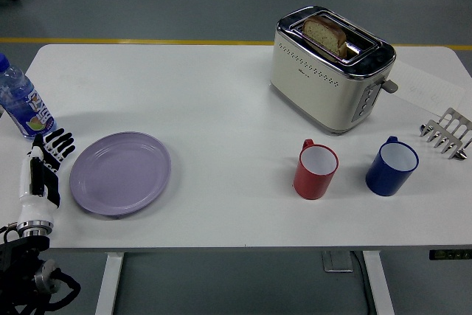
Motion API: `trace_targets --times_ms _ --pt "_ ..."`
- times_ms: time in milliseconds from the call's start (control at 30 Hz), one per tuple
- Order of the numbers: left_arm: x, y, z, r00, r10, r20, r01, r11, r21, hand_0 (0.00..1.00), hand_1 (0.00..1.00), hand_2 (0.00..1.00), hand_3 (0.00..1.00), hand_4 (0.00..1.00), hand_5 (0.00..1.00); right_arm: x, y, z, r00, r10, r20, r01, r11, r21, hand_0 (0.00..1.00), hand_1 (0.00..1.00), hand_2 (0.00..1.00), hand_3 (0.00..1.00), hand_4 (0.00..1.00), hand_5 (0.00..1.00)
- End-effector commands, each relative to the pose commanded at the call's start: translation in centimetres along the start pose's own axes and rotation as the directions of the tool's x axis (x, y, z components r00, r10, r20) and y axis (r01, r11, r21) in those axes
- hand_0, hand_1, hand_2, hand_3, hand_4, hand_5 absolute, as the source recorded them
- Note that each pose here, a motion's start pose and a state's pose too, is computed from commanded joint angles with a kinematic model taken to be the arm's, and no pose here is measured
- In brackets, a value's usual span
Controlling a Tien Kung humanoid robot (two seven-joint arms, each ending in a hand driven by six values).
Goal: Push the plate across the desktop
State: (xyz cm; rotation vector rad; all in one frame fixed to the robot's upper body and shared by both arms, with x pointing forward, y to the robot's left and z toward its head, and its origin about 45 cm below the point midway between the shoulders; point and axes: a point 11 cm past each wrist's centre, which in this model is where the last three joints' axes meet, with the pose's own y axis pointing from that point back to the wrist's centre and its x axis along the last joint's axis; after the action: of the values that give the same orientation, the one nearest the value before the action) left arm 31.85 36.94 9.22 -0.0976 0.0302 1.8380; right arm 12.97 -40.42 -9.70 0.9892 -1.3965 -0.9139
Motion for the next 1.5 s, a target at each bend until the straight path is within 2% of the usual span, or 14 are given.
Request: trace_targets --times_ms 433,767,1067,1200,1500 --pt "-1.6 0.4 -1.0 0.999 -0.028 0.021 0.027 0.999 0.034 0.876 0.885 0.915 0.852 0.5 0.998 -0.1 0.0 0.0 1.0 -0.001 0.001 0.001 1.0 0.0 0.532 0.501 0.599 0.55 0.252 0.197" --pt "-4.7 -0.3 -0.1 0.998 -0.059 -0.028 0.059 0.998 0.003 0.879 0.888 0.92 0.874 0.521 0.998 -0.2 0.1 -0.3 1.0 -0.004 -0.001 0.004 1.0 0.005 0.532 0.5 0.599 0.551 0.253 0.197" --pt "-6.9 -0.2 -0.2 0.994 -0.088 -0.064 0.088 0.996 0.003 0.878 0.886 0.92 0.874 0.522 0.998 -0.2 0.1 -0.4 1.0 -0.005 0.001 0.005 1.0 0.008 0.531 0.5 0.599 0.551 0.252 0.197" --pt "-8.4 -0.1 0.0 0.989 -0.121 -0.081 0.121 0.993 -0.001 0.878 0.886 0.92 0.874 0.522 0.998 -0.3 0.1 -0.4 1.0 -0.005 -0.001 0.005 1.0 0.007 0.531 0.5 0.599 0.551 0.252 0.197" --pt "-10.0 0.5 -0.4 0.982 -0.157 -0.102 0.16 0.987 0.017 0.878 0.885 0.919 0.874 0.524 0.998 -0.3 0.1 -0.3 1.0 -0.005 -0.005 0.005 1.0 0.005 0.531 0.501 0.599 0.551 0.252 0.197"
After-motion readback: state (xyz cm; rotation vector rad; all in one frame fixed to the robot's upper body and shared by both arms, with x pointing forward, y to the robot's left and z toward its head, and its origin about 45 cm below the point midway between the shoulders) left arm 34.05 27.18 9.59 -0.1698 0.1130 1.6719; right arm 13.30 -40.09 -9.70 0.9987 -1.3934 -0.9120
